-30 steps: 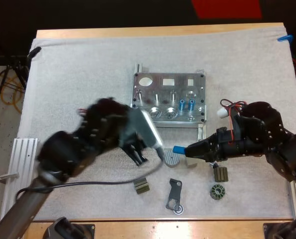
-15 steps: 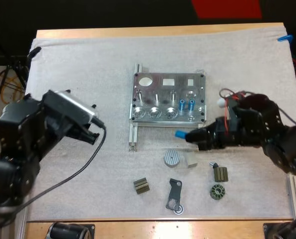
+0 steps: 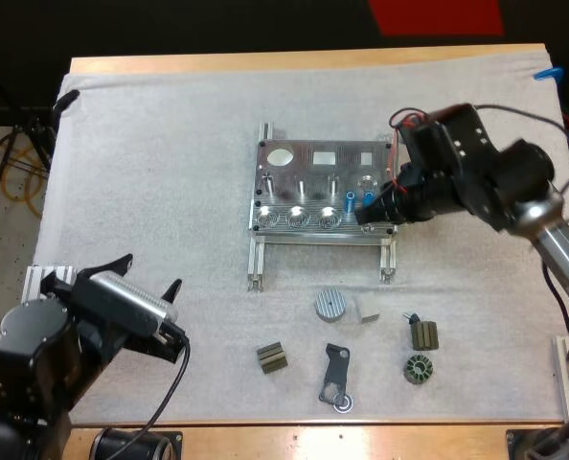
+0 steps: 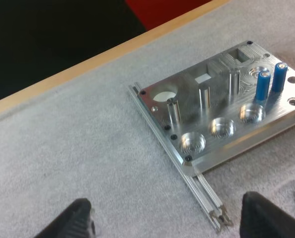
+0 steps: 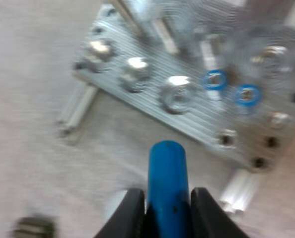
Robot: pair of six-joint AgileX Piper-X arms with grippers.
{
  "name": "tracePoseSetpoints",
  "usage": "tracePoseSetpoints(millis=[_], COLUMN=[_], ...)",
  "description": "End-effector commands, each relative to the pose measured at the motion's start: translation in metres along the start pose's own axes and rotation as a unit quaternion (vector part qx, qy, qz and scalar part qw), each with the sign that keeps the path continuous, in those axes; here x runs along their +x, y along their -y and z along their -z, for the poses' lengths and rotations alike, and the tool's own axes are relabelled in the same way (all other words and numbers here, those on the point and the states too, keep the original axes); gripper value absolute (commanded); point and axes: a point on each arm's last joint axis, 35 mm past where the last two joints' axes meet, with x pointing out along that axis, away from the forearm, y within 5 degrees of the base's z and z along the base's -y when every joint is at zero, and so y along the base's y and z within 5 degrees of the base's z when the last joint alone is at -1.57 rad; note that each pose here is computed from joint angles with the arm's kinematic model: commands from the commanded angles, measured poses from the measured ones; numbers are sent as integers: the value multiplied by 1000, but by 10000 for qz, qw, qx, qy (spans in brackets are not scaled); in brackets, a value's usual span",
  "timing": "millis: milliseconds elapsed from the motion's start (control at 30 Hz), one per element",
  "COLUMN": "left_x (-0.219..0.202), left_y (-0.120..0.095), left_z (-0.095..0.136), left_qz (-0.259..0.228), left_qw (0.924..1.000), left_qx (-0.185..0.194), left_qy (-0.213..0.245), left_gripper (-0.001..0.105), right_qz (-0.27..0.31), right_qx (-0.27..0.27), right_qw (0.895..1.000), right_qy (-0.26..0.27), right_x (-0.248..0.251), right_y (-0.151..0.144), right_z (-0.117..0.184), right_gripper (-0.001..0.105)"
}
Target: Load cells from left to right
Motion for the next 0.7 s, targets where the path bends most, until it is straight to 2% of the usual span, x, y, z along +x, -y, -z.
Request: tracePoseSetpoints(millis=[0, 233, 433, 667], left_x=[-3, -6, -6, -6], left_y=[1, 3, 3, 3], left_z=[1, 3, 3, 3], left_qz=[19, 151, 218, 239], left_qw=[9999, 9998, 9996, 9996], left_qx=[-61, -117, -132, -132], left_qy=[81, 112, 115, 117], left_gripper=[61, 61, 61, 61], right_qz=[261, 364, 397, 383], right_qx=[-136, -248, -334, -586], right_qw=[9994, 9910, 9840, 9773], right_qy=[-185, -1266, -1702, -1999], right_x=[-1, 34, 67, 100], right_y=[3, 20, 45, 52], right_z=[-5, -16, -17, -15], right_gripper=[0, 0, 0, 0])
